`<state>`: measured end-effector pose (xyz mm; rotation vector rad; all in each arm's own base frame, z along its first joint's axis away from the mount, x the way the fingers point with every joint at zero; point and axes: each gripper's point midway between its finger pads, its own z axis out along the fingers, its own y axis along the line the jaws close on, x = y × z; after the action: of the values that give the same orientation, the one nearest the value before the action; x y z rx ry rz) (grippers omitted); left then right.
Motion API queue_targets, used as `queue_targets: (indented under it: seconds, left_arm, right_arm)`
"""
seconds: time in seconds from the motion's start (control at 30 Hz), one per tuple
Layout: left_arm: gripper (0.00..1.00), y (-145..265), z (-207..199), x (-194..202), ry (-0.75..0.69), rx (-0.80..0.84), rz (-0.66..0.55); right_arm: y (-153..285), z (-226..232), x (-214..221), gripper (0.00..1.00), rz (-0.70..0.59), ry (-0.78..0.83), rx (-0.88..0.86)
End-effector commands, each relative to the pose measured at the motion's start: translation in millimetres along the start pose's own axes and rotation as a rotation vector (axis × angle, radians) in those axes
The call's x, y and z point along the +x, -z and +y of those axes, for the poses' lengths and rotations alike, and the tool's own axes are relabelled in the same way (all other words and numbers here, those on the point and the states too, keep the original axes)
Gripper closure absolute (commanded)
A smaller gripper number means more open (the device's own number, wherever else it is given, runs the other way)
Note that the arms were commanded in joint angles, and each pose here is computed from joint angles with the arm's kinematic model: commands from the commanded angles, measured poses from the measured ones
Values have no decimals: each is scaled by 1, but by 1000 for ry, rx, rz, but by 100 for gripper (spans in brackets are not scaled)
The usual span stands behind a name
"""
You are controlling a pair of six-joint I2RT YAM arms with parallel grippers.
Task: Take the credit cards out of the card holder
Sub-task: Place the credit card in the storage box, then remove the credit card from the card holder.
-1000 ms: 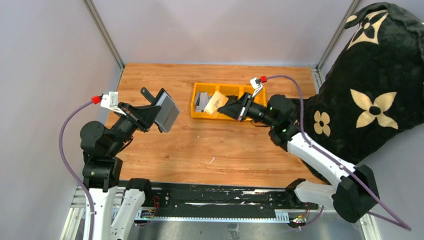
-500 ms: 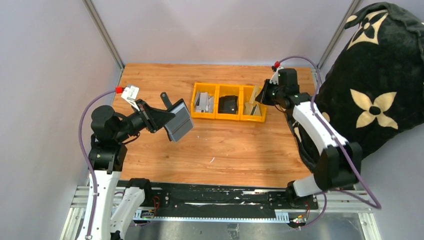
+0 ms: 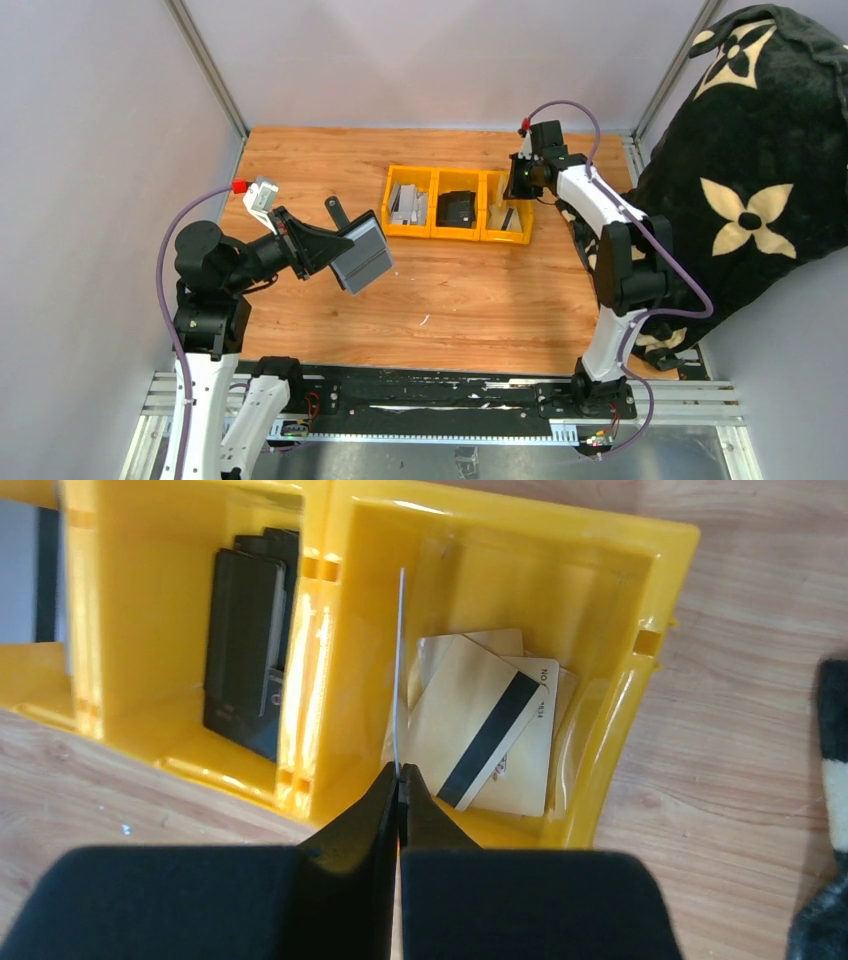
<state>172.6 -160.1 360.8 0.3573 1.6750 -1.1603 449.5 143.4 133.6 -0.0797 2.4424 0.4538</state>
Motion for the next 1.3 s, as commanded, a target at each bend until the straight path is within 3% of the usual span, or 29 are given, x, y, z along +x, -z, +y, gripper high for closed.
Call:
queue_targets:
  seconds: [0.0, 0.27, 0.5, 0.7, 0.77, 0.87, 1.0, 1.07, 1.17, 1.27]
  left_arm:
    - [100, 3, -17, -11, -55, 50, -26]
    - [100, 5, -20, -11, -58, 56, -28]
    - [100, 5, -21, -13, -59, 58, -34]
    - [100, 5, -24, -15, -56, 65, -41]
    - [100, 5, -25, -16, -54, 69, -44]
    - [100, 5, -29, -18, -52, 85, -47]
    - [100, 5, -38, -23, -22, 124, -56]
    - [100, 5, -44, -26, 0, 153, -63]
    - [100, 5, -49, -28, 38, 188, -62]
    - [100, 6, -57, -29, 50, 219, -52]
  right_arm:
    - [-15, -6, 20, 100, 94, 4, 12]
    - [-22, -17, 37, 100, 133, -13, 63]
    - [1, -21, 22, 62, 70, 2, 136]
    - [41, 8, -1, 52, -43, 59, 126]
    - [60, 41, -12, 45, -105, 85, 9]
    - [104, 126, -13, 29, -184, 156, -400]
    - [182, 229, 11, 27, -274, 289, -954]
    - [216, 269, 45, 24, -241, 371, -1170]
    - [235, 298, 81, 23, -186, 448, -1316]
    - [232, 308, 100, 22, -170, 470, -1350]
